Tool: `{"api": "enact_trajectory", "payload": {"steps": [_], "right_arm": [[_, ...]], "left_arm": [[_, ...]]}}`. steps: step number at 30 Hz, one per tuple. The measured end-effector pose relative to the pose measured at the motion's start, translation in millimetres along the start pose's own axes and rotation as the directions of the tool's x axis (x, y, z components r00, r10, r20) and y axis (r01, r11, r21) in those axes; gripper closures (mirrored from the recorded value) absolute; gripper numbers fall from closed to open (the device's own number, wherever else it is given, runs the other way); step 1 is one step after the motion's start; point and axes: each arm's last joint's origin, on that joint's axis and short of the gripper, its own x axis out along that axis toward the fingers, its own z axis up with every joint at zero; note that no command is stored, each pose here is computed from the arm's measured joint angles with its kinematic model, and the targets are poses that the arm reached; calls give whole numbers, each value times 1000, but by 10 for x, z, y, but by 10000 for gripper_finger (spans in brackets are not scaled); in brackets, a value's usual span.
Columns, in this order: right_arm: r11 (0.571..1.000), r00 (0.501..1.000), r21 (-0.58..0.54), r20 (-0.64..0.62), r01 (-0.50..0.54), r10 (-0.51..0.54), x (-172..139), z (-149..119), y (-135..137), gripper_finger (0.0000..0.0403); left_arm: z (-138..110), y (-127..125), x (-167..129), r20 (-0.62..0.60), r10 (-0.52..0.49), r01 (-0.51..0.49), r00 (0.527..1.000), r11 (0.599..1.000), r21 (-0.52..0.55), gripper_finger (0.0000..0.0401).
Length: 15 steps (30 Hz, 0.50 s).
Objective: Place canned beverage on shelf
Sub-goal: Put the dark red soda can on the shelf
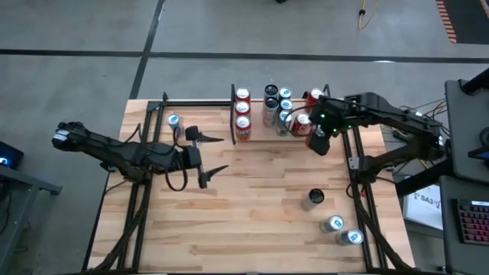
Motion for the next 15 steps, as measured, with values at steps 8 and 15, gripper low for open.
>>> {"api": "enact_trajectory", "payload": {"steps": [8, 15], "right_arm": [[999, 999, 48, -44, 25, -23, 251, -176, -168, 111], [999, 999, 28, -35, 41, -40, 548, -196, -267, 111]], "left_arm": [[-1, 29, -47, 24, 9, -9, 1000, 1000, 12, 32], [34, 63, -83, 42, 22, -24, 999, 999, 44, 32]]}}
